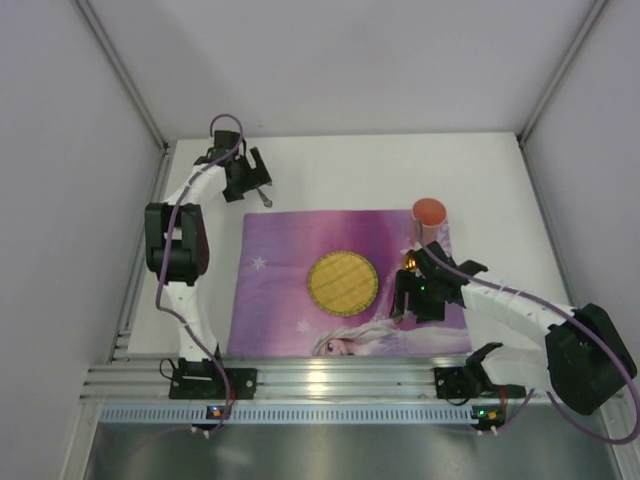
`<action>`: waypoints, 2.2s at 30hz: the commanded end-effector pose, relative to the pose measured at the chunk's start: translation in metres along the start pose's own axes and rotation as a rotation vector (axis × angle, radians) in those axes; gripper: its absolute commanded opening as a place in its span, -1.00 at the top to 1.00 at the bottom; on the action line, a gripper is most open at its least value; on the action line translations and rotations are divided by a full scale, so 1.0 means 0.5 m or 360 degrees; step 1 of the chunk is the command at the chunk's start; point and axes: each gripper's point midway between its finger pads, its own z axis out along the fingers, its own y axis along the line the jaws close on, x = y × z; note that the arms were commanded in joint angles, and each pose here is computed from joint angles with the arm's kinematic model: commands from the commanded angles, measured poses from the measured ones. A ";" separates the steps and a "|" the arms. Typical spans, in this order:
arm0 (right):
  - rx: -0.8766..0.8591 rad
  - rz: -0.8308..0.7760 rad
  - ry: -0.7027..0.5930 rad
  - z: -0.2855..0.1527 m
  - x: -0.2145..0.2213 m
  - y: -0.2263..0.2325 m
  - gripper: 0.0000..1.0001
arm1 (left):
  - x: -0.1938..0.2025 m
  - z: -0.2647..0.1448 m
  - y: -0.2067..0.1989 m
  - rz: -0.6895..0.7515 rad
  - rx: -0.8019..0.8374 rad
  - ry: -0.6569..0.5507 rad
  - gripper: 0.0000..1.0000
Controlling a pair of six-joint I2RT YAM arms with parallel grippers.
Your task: Set the dinner table for one person
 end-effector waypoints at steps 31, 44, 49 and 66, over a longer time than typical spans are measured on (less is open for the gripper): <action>0.0097 -0.0249 -0.0133 -0.127 -0.086 0.032 -0.55 | 0.044 0.194 0.175 0.0521 -0.0871 0.0164 0.29; 0.0085 -0.0309 -0.0151 -0.153 -0.118 0.061 -0.61 | -0.051 0.168 0.127 0.0486 -0.0676 0.0035 1.00; 0.0114 -0.0259 -0.0214 -0.196 -0.122 0.058 -0.68 | -0.131 0.066 0.056 0.0458 -0.0531 -0.0159 1.00; -0.0116 -0.0368 -0.0434 -0.273 -0.154 0.117 -0.75 | 0.004 -0.309 0.012 0.0436 -0.0271 -0.0328 1.00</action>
